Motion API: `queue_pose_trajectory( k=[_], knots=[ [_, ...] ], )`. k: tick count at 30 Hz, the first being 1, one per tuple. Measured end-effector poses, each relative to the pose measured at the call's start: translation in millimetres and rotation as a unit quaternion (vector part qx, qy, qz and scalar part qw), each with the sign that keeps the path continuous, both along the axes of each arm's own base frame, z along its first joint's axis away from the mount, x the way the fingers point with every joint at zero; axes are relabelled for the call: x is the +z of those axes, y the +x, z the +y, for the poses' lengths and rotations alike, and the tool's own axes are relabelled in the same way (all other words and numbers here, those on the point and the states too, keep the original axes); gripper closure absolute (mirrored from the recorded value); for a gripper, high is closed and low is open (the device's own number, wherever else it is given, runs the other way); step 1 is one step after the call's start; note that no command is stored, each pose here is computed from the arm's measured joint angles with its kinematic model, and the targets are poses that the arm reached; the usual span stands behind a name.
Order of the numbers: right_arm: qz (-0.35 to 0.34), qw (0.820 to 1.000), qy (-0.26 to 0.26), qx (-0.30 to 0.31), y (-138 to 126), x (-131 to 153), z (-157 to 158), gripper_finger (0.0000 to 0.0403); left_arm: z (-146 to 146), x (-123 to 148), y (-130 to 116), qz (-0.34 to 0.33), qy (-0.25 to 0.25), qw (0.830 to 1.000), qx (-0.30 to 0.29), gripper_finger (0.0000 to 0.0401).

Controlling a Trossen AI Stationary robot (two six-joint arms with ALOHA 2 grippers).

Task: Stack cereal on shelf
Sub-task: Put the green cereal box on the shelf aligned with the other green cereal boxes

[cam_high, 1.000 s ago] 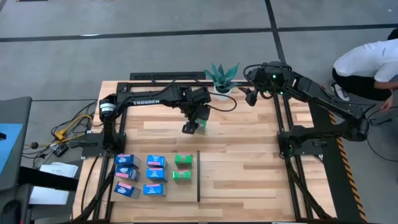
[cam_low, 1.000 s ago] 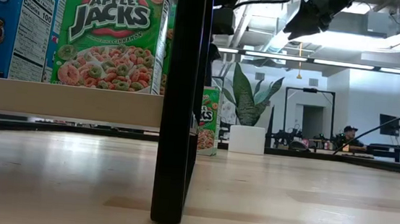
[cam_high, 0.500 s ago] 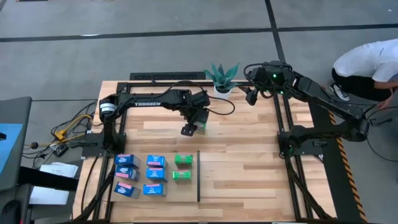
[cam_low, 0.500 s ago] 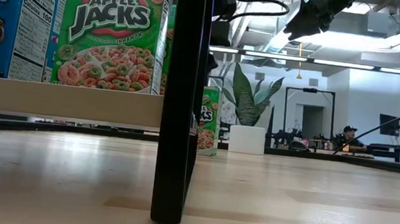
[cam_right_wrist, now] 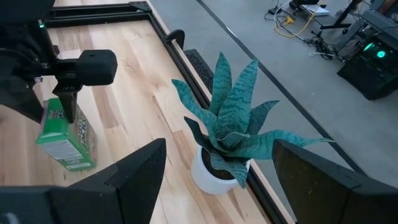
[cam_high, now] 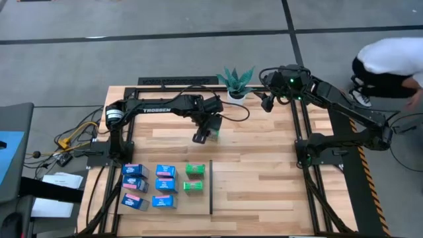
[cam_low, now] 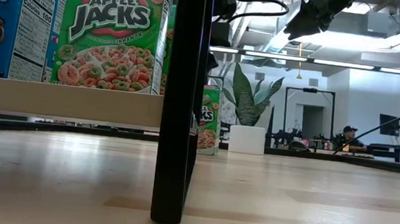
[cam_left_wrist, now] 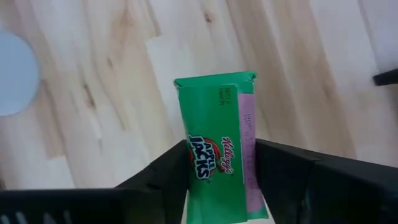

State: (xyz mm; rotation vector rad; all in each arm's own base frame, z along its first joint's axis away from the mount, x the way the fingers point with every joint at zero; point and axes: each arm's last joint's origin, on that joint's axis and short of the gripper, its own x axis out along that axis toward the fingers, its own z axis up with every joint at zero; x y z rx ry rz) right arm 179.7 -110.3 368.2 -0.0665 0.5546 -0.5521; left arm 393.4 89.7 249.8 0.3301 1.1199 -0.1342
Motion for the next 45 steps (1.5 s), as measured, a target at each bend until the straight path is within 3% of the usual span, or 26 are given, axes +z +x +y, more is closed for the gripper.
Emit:
queue_pose_trajectory(
  k=[11,16,24,34,45],
  knots=[
    [0.000,1.000,0.000,0.000,0,0,0,0.0085,-6,11,3,-0.006,-0.013,0.999,0.044,0.0263],
    [0.000,1.000,0.000,0.001,0,0,0,0.0085,-16,41,6,-0.021,-0.018,0.999,0.047,0.0264],
    [-0.001,1.000,0.001,0.000,0,0,0,0.0085,-42,111,-4,-0.040,-0.044,0.996,0.070,0.0264],
    [-0.004,1.000,0.006,-0.004,0,0,0,0.0085,-97,187,-36,-0.096,-0.113,0.983,0.105,0.0264],
    [-0.012,1.000,0.017,-0.011,0,0,0,0.0085,-179,203,-71,-0.080,-0.208,0.971,0.083,0.0264]
  ],
)
